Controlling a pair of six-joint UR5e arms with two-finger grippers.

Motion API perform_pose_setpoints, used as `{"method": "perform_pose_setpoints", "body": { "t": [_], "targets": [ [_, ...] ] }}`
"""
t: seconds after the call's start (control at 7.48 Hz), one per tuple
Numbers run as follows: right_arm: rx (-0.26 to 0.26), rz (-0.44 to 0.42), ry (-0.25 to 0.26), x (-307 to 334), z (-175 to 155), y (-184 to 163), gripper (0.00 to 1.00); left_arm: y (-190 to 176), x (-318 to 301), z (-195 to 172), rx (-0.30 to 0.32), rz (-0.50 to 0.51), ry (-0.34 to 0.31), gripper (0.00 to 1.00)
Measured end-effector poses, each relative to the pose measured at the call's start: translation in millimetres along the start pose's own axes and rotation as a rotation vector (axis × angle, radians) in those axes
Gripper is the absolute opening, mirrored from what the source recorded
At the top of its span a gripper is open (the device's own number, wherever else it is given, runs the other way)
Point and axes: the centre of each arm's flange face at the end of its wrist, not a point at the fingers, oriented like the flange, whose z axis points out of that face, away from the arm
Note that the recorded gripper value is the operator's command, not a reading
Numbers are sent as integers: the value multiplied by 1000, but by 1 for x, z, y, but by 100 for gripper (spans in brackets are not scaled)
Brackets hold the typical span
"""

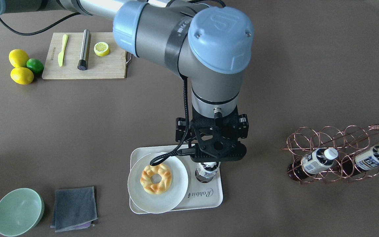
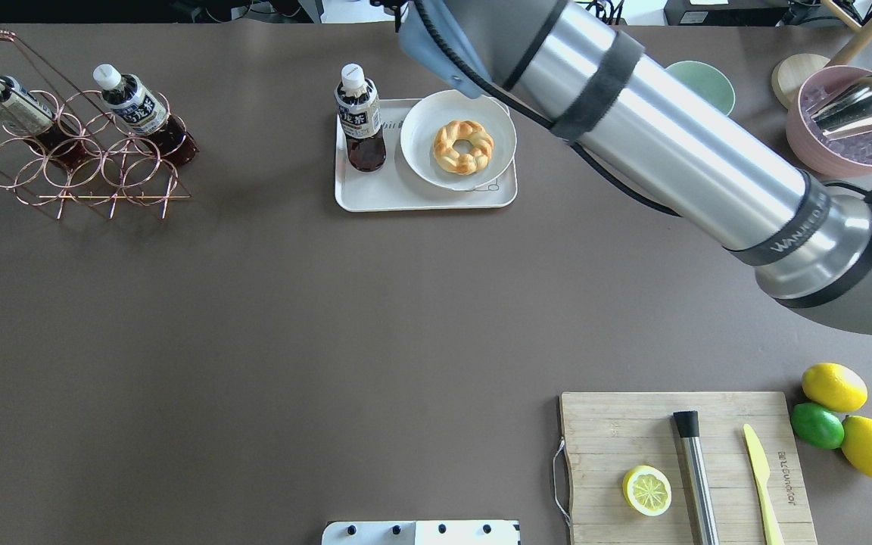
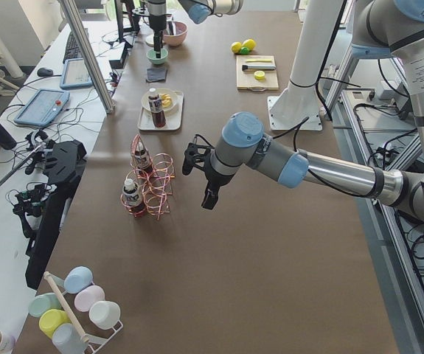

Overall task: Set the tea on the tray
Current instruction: 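Open the right gripper and withdraw it from the tray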

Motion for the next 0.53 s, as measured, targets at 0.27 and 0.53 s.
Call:
{"method": "perform_pose_setpoints", "body": {
  "t": [0.27,0.53],
  "targets": [
    [1,-85,-11,166,-8,22,100,17,-15,-1,-3,-28,-5,97],
    [-16,-206,32,347,-6,52,100,19,-21,3,-10,-37,-9,97]
  ]
}}
